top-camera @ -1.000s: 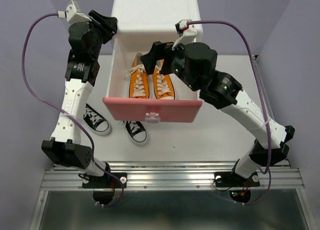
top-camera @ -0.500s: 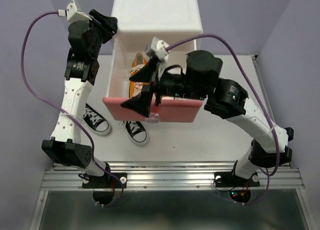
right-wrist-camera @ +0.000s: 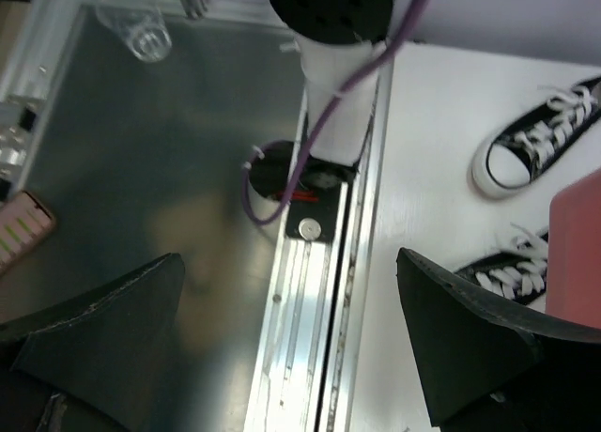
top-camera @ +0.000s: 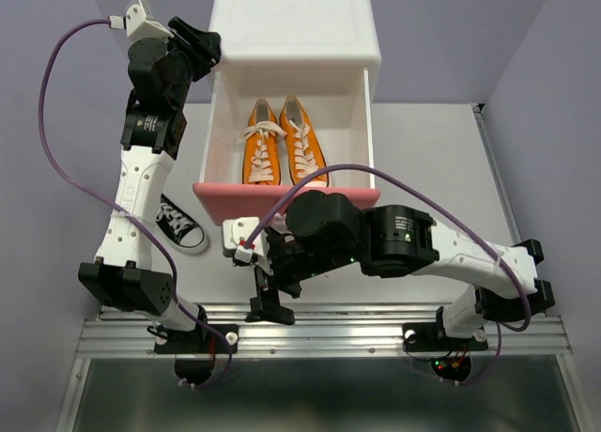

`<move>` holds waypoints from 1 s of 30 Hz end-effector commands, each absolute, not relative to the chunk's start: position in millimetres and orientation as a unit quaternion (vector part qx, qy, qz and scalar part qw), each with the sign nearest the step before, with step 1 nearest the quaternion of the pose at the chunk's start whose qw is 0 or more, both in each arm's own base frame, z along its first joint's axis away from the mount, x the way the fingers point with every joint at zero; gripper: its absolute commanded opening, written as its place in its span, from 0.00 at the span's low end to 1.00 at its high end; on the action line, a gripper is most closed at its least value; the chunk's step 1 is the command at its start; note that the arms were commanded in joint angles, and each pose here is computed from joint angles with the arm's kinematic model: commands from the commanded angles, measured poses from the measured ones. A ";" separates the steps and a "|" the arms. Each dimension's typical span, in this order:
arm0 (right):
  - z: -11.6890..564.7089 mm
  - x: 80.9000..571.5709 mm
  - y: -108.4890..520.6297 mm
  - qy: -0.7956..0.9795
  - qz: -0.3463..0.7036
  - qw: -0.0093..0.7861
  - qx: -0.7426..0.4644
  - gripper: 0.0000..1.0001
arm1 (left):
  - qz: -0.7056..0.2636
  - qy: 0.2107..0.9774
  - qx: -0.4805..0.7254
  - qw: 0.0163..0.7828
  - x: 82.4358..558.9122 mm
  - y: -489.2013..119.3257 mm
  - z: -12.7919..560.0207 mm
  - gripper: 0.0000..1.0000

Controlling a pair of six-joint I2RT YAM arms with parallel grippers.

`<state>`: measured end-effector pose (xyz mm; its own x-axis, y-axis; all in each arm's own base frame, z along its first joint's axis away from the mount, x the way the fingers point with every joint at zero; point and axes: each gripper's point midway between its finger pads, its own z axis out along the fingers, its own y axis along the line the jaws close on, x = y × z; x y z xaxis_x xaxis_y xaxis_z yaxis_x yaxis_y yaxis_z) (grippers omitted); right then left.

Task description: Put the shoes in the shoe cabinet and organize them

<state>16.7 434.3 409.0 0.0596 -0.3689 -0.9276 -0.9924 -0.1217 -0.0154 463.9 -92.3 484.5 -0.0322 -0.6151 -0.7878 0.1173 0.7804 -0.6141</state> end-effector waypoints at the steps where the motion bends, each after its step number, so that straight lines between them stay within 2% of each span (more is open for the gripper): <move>1: 400.1 33.5 417.9 0.563 0.383 0.396 -0.616 1.00 | -0.198 0.814 -0.166 0.521 461.4 -102.1 348.9 0.57; 6: 358.1 53.3 411.5 0.633 0.331 0.388 -0.583 1.00 | -0.199 0.810 -0.164 0.526 464.8 -102.6 354.3 0.57; 12: 342.6 102.3 394.2 0.702 0.226 0.448 -0.505 1.00 | -0.200 0.808 -0.167 0.528 466.5 -102.6 355.1 0.56; 15: 345.7 136.9 384.8 0.724 0.173 0.482 -0.462 1.00 | -0.205 0.806 -0.166 0.530 466.3 -103.8 357.6 0.57; 22: 361.0 230.7 363.6 0.774 0.126 0.515 -0.345 1.00 | -0.213 0.800 -0.167 0.535 467.8 -106.2 362.7 0.57; 30: 389.6 291.4 355.8 0.771 0.108 0.562 -0.279 1.00 | -0.217 0.799 -0.165 0.537 469.0 -110.8 363.4 0.56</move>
<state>226.4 393.9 363.6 -0.2416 -0.3737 -0.8955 -0.7594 0.6474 -0.0653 466.2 -97.1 485.5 -0.0390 -0.6125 -0.7895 0.1302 0.7803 -0.6117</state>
